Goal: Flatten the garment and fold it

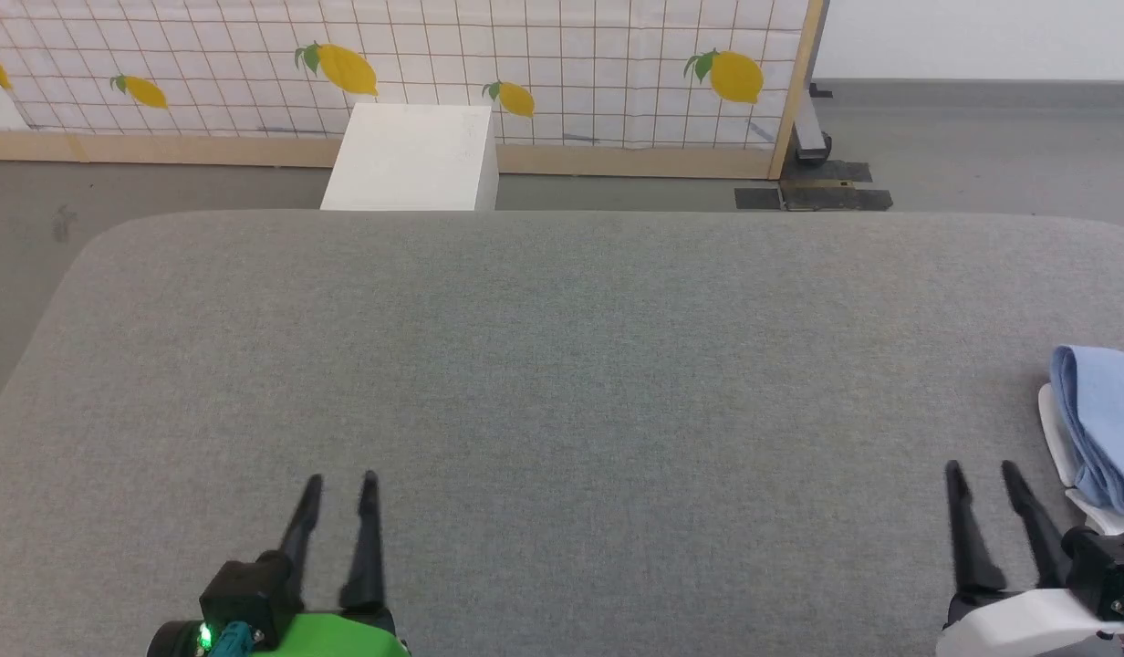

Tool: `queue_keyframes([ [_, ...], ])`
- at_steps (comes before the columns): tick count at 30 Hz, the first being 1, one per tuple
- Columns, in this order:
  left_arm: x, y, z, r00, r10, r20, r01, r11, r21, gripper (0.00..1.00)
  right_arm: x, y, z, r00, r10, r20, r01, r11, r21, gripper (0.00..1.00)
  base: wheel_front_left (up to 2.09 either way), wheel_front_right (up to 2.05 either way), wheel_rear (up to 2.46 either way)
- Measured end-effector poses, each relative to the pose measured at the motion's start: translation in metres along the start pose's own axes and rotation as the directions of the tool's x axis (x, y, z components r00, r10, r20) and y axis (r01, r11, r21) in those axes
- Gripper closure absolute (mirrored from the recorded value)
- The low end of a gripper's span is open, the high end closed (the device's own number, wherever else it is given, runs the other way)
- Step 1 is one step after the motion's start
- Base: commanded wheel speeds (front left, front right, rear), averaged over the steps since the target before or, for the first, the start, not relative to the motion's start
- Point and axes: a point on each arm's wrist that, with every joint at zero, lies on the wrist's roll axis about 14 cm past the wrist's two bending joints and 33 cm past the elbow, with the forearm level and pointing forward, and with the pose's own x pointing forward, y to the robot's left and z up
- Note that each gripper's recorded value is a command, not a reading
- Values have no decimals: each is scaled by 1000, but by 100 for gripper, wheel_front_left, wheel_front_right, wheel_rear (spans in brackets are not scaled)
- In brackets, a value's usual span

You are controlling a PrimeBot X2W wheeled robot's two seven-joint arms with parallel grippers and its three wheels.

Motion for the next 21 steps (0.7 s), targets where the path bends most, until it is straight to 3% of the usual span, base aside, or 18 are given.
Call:
queue_keyframes([
  [21,5,-1,3,1000,-7,5,7,1000,17,100,0,5,-2,1000,13,-15,-13,1000,-5,100,0,0,0],
])
